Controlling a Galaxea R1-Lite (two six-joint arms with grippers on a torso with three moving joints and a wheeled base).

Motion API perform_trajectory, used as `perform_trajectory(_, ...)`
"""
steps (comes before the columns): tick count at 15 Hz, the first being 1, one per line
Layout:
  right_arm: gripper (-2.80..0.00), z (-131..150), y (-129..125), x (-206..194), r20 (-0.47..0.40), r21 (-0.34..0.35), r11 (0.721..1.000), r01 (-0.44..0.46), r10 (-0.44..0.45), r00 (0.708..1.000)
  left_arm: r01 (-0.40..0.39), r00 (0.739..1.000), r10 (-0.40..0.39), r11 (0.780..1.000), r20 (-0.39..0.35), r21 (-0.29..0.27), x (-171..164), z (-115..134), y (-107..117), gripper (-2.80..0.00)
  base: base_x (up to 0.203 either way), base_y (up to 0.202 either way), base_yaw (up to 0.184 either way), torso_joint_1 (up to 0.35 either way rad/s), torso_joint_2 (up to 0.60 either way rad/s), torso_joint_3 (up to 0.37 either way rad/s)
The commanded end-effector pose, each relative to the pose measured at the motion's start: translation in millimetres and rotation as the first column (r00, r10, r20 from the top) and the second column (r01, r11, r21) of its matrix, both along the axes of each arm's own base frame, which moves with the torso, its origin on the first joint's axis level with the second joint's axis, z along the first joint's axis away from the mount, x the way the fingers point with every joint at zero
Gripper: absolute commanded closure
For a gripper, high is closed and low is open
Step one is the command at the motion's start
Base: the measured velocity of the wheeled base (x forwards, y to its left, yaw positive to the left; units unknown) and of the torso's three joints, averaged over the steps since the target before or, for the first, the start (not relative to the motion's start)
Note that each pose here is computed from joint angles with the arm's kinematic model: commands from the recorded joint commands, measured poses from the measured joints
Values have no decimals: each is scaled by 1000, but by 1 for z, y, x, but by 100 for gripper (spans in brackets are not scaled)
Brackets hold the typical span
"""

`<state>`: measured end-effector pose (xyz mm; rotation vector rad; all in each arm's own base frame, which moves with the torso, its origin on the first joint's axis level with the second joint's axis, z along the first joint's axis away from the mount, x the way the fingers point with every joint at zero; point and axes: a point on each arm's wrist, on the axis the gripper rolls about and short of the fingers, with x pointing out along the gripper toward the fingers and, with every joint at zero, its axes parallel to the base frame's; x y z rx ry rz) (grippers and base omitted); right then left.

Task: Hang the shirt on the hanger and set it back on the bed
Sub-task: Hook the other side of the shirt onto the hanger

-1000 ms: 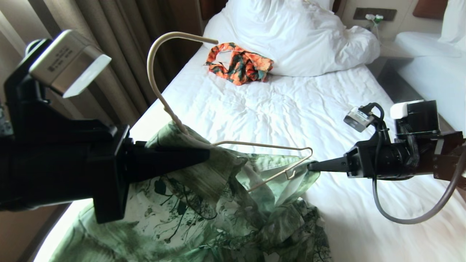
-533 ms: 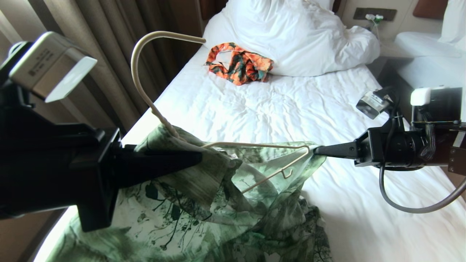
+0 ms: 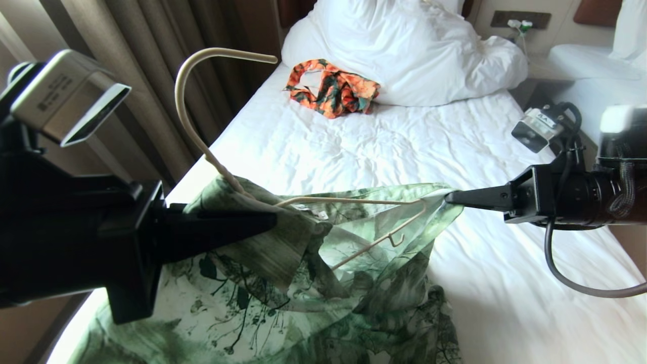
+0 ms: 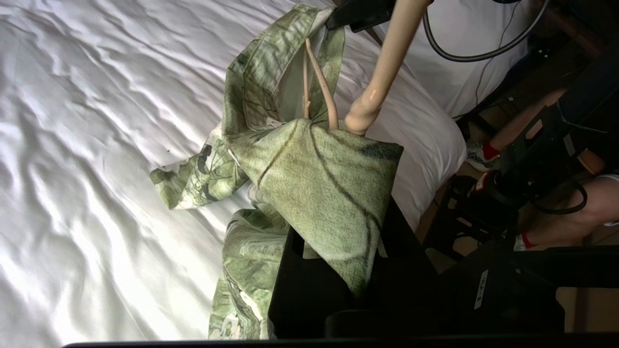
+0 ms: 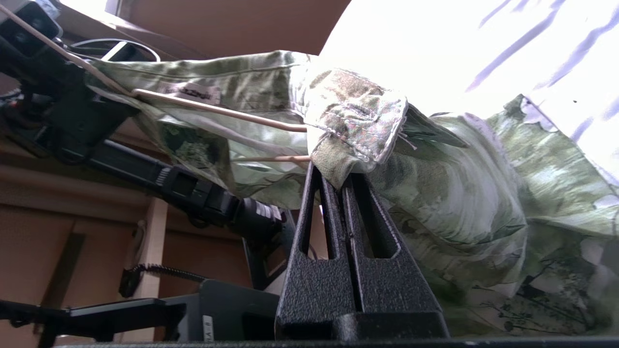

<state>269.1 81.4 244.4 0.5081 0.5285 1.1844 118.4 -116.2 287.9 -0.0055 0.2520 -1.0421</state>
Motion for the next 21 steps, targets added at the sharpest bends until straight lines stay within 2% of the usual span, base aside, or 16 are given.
perform_trajectory(1,0,12,-2,-10,17,21,1000,-4,4,1000,2,1000,-2,1000,-6,3,1,-1,-1,0,0,0,0,0,0,0)
perform_trajectory(5,0,31,-4,-22,74,40,999,-11,8,997,8,1000,-8,1000,18,-18,4,1,-5,0,0,0,0,0,0,0)
perform_trajectory(8,0,49,0,-28,125,57,998,-30,23,992,7,999,-6,999,35,-52,13,-8,-13,0,0,0,0,0,0,0)
perform_trajectory(10,0,59,2,-31,165,65,997,-43,32,986,15,1000,-13,997,27,-72,15,-17,-18,0,0,0,0,0,0,0)
perform_trajectory(13,0,72,12,-36,206,75,993,-87,70,976,2,1000,-1,998,12,-69,21,-23,-23,0,0,0,0,0,0,0)
perform_trajectory(14,0,74,17,-39,215,77,991,-113,94,972,0,1000,1,997,16,-81,22,-25,-24,0,0,0,0,0,0,0)
perform_trajectory(17,0,86,31,-44,250,85,983,-162,136,959,3,999,3,986,36,-167,29,-27,-31,0,0,0,0,0,0,0)
perform_trajectory(21,0,94,45,-49,275,91,971,-219,187,943,5,1000,0,971,20,-238,44,-43,-47,0,0,0,0,0,0,0)
